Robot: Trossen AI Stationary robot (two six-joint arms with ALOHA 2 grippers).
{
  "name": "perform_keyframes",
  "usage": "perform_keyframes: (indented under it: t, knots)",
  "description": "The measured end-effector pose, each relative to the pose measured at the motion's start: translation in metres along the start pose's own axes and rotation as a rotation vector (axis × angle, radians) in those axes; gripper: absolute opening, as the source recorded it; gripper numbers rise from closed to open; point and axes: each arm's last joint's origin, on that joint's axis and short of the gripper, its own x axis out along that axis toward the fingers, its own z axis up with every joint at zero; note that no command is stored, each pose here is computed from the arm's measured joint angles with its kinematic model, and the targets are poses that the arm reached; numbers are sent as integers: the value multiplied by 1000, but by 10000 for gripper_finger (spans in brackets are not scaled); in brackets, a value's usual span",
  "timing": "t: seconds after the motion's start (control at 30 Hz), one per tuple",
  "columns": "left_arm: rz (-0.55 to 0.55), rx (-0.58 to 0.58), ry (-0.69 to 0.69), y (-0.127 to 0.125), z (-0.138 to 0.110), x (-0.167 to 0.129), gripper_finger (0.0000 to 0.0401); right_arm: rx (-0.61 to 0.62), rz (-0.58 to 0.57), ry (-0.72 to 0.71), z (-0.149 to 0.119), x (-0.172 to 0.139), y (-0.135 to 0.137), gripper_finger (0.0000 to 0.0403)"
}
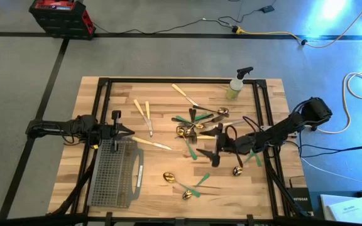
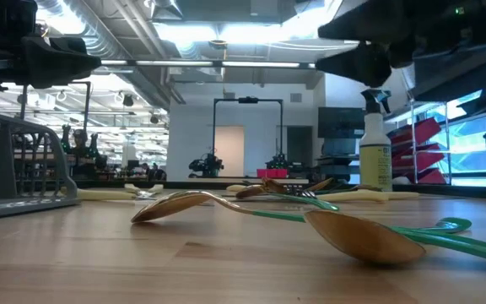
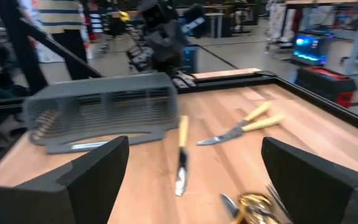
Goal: Sort silverware
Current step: Move the silverware tray to standing position
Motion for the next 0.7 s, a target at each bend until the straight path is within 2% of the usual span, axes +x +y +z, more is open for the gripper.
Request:
perform_keyframes:
  t: [0.4, 0.57, 0.7]
  knots:
    - [0, 0, 0, 0, 0, 0, 0, -33, 245, 65, -2, 0, 7, 351]
    - [0, 0, 0, 0, 0, 0, 0, -57, 305, 117, -7, -1, 8, 351]
    - [0, 0, 0, 0, 0, 0, 0, -116, 306, 164, -12, -1, 8, 351]
